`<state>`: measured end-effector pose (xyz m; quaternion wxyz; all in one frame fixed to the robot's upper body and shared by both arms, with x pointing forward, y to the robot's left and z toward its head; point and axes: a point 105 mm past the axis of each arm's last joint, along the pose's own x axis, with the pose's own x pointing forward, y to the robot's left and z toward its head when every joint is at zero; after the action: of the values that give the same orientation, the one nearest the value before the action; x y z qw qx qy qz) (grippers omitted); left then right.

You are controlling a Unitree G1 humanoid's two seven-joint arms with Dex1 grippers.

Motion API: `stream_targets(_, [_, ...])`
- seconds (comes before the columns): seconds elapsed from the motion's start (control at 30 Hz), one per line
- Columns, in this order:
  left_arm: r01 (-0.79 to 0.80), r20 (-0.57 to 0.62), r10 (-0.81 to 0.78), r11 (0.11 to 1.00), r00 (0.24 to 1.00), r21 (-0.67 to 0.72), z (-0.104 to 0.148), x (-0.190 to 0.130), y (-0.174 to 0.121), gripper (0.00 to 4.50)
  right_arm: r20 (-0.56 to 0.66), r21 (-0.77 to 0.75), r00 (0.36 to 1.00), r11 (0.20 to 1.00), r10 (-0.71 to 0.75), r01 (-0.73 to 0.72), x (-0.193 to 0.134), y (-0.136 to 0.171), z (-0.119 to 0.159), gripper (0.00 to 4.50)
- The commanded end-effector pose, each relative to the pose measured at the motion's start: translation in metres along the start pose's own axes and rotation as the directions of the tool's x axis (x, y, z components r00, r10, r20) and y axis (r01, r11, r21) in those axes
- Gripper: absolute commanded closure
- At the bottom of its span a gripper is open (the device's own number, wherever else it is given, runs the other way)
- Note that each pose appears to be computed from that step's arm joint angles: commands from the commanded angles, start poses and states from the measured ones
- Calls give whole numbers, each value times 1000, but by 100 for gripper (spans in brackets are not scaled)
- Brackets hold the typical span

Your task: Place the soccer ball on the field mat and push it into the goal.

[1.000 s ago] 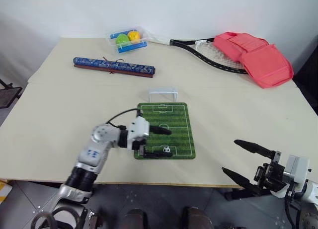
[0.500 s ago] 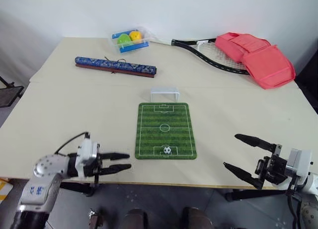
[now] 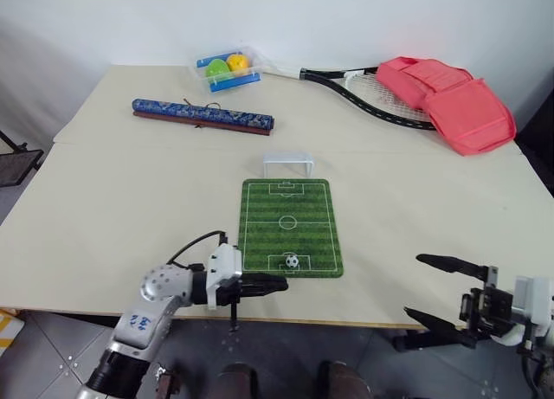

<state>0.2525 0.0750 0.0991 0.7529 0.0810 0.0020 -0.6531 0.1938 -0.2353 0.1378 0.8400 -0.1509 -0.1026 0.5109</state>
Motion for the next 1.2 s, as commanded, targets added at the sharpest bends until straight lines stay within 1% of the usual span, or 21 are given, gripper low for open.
stream_targets(0.03, [-4, -9, 4, 1000, 1000, -3, -1, 11, 4, 447, 18, -33, 1000, 999, -25, 26, -11, 2, 3, 0])
stream_targets(0.23, [-26, -36, 25, 999, 999, -23, -5, 27, 15, 447, 14, -25, 998, 997, -66, 66, -21, 12, -6, 0])
stream_targets(0.43, [-151, -40, 151, 988, 988, -8, -4, 41, 48, 447, 17, -22, 994, 994, -110, 110, -22, 16, -9, 0])
stream_targets(0.53, [-235, 24, 235, 971, 972, 31, 11, 49, 74, 447, 59, -15, 972, 973, -227, 228, -21, 10, -7, 0])
stream_targets(0.6, [-336, 94, 330, 940, 939, 57, 30, 47, 100, 447, 95, -7, 942, 946, -323, 325, -17, 4, -6, 0])
stream_targets(0.63, [-369, 121, 359, 927, 925, 65, 37, 44, 109, 447, 105, -2, 929, 934, -356, 358, -16, 1, -5, 0])
stream_targets(0.67, [-391, 146, 377, 917, 915, 83, 43, 40, 115, 447, 118, -3, 911, 917, -395, 398, -16, -2, -5, 0])
stream_targets(0.73, [-388, 189, 361, 913, 913, 125, 51, 34, 118, 447, 132, -2, 886, 894, -445, 449, -14, -7, -3, 0])
stream_targets(0.77, [-370, 210, 336, 917, 918, 150, 57, 29, 117, 447, 143, -3, 872, 881, -468, 473, -12, -11, -2, 0])
stream_targets(0.83, [-347, 260, 291, 915, 921, 207, 73, 9, 115, 447, 160, 2, 859, 870, -487, 493, -7, -16, 0, 0])
stream_targets(0.93, [-328, 260, 261, 907, 930, 264, 84, -21, 113, 447, 169, 1, 863, 876, -476, 482, 1, -20, 2, 0])
stream_targets(1.0, [-313, 226, 252, 904, 941, 291, 85, -40, 111, 447, 174, 2, 869, 883, -463, 470, 4, -21, 2, 0])
stream_targets(1.03, [-320, 202, 269, 901, 942, 293, 85, -55, 110, 447, 178, 0, 871, 885, -458, 465, 6, -24, 2, 0])
stream_targets(1.13, [-353, 146, 325, 900, 934, 256, 84, -98, 104, 447, 187, -13, 882, 896, -433, 443, 11, -29, 3, 0])
stream_targets(1.17, [-380, 120, 361, 895, 925, 234, 79, -112, 102, 447, 188, -19, 886, 900, -424, 435, 12, -32, 3, 0])
stream_targets(1.2, [-446, 83, 439, 874, 895, 192, 66, -133, 99, 447, 192, -28, 890, 904, -414, 427, 14, -36, 3, 0])
